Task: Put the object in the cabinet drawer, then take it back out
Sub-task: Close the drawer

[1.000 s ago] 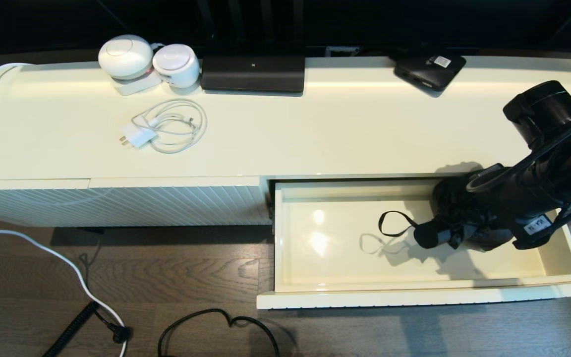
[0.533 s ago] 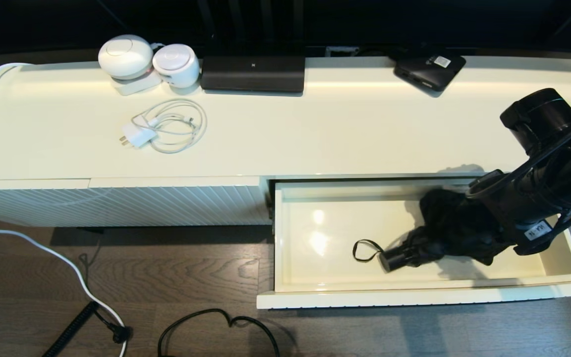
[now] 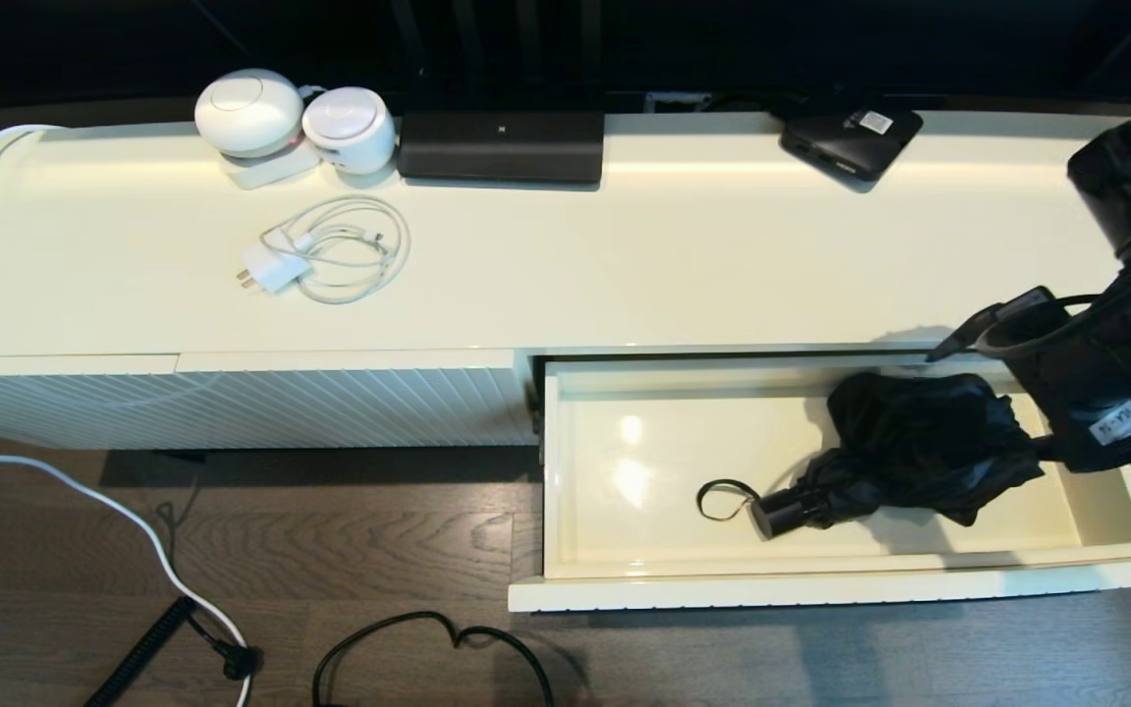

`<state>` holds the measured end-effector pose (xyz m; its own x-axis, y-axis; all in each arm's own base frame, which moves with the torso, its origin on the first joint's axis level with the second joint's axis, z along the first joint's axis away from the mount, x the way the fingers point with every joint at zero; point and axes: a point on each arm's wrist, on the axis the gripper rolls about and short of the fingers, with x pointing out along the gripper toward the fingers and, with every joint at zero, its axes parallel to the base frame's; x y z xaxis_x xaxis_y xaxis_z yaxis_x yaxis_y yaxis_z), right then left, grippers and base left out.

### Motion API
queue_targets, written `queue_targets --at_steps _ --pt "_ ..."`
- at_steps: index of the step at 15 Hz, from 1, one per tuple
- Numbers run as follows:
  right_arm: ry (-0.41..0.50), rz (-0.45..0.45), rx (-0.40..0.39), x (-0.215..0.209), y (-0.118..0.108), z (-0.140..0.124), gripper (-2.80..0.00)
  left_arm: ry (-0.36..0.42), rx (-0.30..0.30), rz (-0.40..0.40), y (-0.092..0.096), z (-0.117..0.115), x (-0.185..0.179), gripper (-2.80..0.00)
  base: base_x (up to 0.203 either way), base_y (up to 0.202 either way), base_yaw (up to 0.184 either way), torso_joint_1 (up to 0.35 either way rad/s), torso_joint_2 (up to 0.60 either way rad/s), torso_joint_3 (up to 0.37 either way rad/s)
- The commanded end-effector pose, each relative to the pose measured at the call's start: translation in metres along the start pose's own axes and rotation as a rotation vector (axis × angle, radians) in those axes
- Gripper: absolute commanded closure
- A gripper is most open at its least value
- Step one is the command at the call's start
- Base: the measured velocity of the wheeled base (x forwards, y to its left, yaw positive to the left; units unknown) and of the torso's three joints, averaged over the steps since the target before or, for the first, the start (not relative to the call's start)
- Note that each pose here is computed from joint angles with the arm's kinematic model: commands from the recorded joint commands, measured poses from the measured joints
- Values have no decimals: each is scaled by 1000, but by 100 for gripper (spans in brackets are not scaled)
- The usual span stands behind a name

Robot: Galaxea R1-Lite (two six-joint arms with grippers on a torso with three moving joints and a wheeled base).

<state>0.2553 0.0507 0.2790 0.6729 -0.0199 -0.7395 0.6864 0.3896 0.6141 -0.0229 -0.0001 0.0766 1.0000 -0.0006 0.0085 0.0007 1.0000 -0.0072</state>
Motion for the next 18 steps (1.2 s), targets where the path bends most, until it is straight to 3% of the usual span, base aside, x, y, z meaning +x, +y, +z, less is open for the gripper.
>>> queue_targets --at_steps 1,5,10,11,12,16,18 --pt "-36 89 2 -34 -3 5 -280 -1 0 1 0 0 0 0 0 0 0 0 0 0" --pt "-104 162 -37 -69 -11 6 -280 -1 0 1 0 0 0 0 0 0 0 0 0 0" --pt "-165 152 -154 -93 -28 -1 -280 -1 0 -1 0 0 0 0 0 0 0 0 0 0" --pt "-160 154 -227 -98 -32 -4 0 -1 0 0 0 0 0 0 0 0 0 0 0 0" --pt "-150 135 -312 -100 -37 -7 0 0 0 0 0 0 0 0 0 0 0 0 0 0" --pt "-116 94 -411 -100 -48 -15 0 -1 0 1 0 0 0 0 0 0 0 0 0 0" --pt "-74 60 -584 -101 -58 -24 0 -1 0 1 0 0 0 0 0 0 0 0 0 0"
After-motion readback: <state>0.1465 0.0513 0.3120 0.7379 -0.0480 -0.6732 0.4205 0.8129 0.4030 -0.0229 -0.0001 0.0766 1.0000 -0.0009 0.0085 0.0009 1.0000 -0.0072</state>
